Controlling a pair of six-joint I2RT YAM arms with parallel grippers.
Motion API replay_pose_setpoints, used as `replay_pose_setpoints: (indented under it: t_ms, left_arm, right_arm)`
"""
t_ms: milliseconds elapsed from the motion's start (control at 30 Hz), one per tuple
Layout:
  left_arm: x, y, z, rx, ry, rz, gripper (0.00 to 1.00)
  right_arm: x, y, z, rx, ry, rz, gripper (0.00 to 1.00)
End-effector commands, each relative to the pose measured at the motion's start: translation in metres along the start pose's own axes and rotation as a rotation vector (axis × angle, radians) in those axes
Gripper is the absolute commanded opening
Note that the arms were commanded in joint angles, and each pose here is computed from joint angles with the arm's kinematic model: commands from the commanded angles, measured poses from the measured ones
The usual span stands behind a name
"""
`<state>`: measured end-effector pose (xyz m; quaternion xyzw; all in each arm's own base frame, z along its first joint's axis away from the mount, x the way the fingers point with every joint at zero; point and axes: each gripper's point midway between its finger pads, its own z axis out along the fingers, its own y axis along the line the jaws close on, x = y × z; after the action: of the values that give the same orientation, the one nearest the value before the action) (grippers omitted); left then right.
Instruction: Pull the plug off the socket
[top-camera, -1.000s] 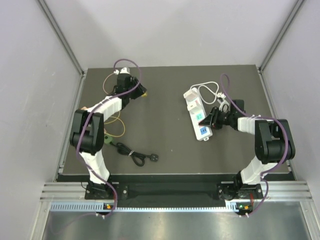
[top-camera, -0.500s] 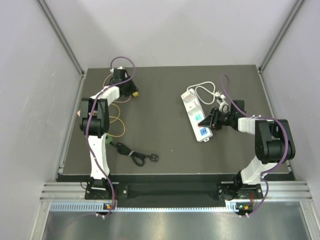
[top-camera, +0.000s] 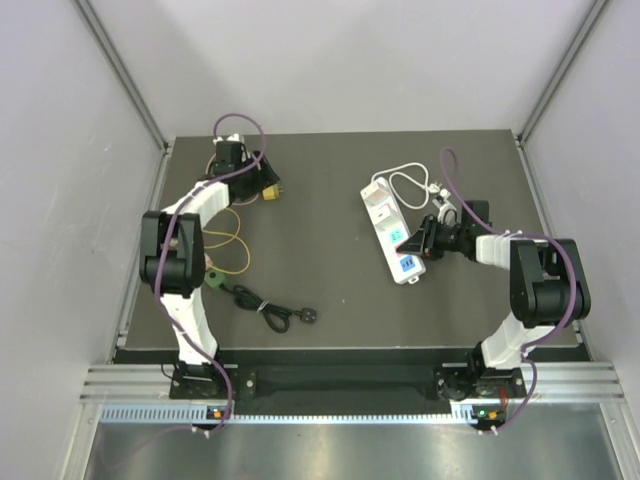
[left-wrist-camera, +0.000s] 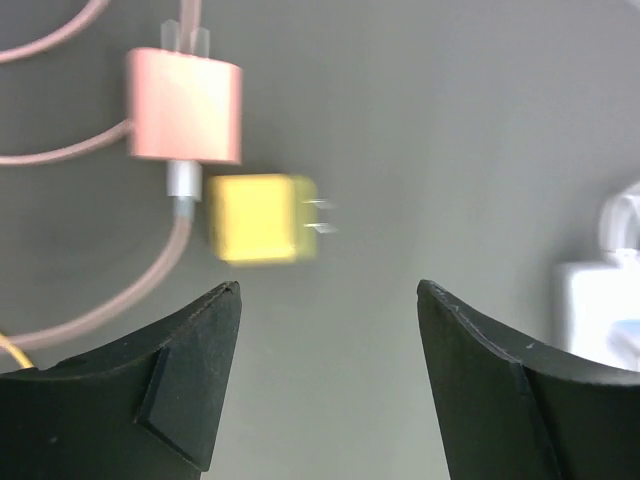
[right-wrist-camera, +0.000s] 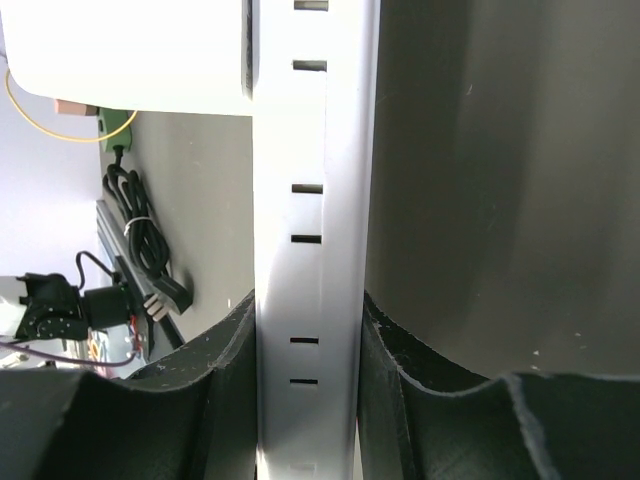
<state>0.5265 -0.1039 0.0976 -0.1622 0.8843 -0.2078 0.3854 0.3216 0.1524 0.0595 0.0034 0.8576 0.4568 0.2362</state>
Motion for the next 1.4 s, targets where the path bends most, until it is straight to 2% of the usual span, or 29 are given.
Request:
replay_pose_setpoints:
  t_ms: [0,133,200,233,300,367,467,500,567,700,967,1200,1367]
  left_arm:
    - [-0.028,-0.063,-0.052,0.258,-0.133,0.040,0.76]
    - [0.011,-0.106,-0.075,0.479,-0.058,0.001,0.76]
    - [0.050,-0.124,-0.081,0.546,0.029,-0.057,0.76]
    - [0.050,-0.138,-0.087,0.599,0.006,-0.060,0.76]
    - [0.080,-0.160,-0.094,0.656,0.065,-0.111,0.76]
    - [0.099,-0.190,-0.103,0.730,0.069,-0.090,0.76]
    - [0.120,-0.222,-0.108,0.784,0.079,0.015,0.77]
    - [0.117,-0.233,-0.109,0.808,0.041,0.111,0.77]
    - [0.131,-0.238,-0.104,0.798,0.047,0.240,0.77]
    - [0.141,-0.255,-0.105,0.843,0.048,0.392,0.77]
    - [0.182,-0.255,-0.087,0.777,0.134,0.668,0.74]
    - [0.199,-0.262,-0.078,0.743,0.126,0.862,0.72]
    - [0.207,-0.261,-0.067,0.640,0.109,0.962,0.71]
  right_arm:
    - [-0.036,0.033,-0.009,-0.126,-0.084,-0.208,0.11]
    - [-0.035,0.032,-0.010,-0.123,-0.084,-0.218,0.10]
    - [-0.036,0.032,-0.010,-0.120,-0.087,-0.223,0.09]
    - [-0.037,0.031,-0.010,-0.114,-0.089,-0.228,0.09]
    - [-0.037,0.032,-0.010,-0.112,-0.088,-0.232,0.08]
    - [-0.037,0.031,-0.011,-0.109,-0.087,-0.241,0.08]
    - [-0.038,0.033,-0.012,-0.113,-0.081,-0.273,0.07]
    - [-0.038,0.035,-0.013,-0.119,-0.075,-0.277,0.07]
    - [-0.037,0.038,-0.014,-0.136,-0.064,-0.297,0.07]
    - [-0.037,0.041,-0.015,-0.153,-0.053,-0.307,0.07]
    - [-0.035,0.047,-0.015,-0.193,-0.036,-0.300,0.06]
    - [-0.033,0.050,-0.016,-0.215,-0.029,-0.302,0.05]
    - [-0.033,0.051,-0.016,-0.221,-0.026,-0.297,0.04]
